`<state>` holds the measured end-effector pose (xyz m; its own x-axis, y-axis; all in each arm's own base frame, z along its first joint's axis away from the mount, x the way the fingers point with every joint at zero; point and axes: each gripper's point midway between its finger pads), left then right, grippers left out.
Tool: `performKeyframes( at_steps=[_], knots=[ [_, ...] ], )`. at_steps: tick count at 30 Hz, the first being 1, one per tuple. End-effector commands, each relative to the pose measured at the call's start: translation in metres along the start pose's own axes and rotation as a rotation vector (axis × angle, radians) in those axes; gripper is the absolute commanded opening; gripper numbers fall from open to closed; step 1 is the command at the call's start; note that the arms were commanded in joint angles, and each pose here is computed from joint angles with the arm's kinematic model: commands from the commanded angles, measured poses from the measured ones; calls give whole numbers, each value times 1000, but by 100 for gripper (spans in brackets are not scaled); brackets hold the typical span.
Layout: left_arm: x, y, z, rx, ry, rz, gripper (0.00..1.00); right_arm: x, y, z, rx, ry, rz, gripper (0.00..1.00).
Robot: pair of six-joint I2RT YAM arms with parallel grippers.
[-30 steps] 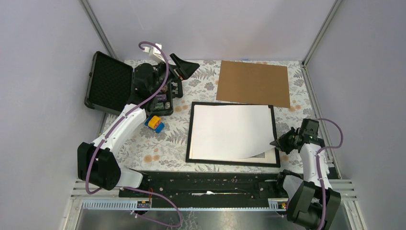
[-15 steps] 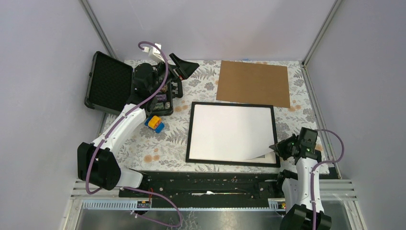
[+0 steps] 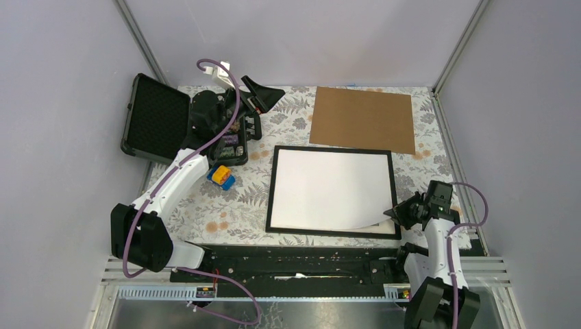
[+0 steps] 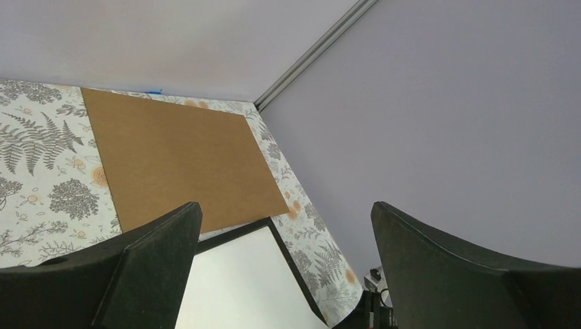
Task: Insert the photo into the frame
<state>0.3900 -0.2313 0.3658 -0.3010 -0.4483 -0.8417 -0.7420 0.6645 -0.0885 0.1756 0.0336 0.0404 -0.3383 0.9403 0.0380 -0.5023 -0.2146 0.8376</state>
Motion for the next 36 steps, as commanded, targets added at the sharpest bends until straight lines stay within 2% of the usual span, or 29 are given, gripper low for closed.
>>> performKeyframes(
  at_steps=[1,4,6,9,12,14,16,19,25,29,33,36],
  knots=[
    [-11,0,-12,66,-17,-35,99,-1,6,16,-53,74,23,4],
    [-12,1,-14,77,-17,-33,99,0,7,16,-40,85,37,4],
    [-12,1,-12,72,-16,-33,99,-3,11,15,-26,101,19,11],
    [-12,1,-10,66,-15,-33,99,-9,18,19,-27,100,-28,38],
    [-12,1,-9,66,-14,-32,99,-19,30,19,19,102,-88,73],
    [-12,1,-10,67,-15,-34,99,-22,36,23,20,93,-113,85],
    [-12,2,-9,64,-15,-34,99,-28,44,29,18,99,-145,93],
    [-13,2,-9,62,-17,-37,99,-34,52,41,-3,133,-167,100],
    [-11,0,-5,56,-15,-34,99,-27,58,89,-156,252,-44,100],
    [-5,-5,1,50,-4,-22,99,-51,54,125,-249,300,-99,100],
    [9,-16,16,30,14,14,99,-81,30,161,-338,213,-136,100],
    [24,-28,31,17,31,50,99,-108,5,188,-438,92,-179,100]
  ],
)
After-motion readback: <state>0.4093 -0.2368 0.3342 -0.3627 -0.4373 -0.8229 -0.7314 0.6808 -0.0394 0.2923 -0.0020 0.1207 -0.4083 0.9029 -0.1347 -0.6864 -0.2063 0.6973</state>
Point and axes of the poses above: each gripper's point midway between its finger pads, its own y axis back along the fingers, its own z axis along the line the jaws close on, x = y × z, and after that the axes turned 12 degrees about -y, right-handed
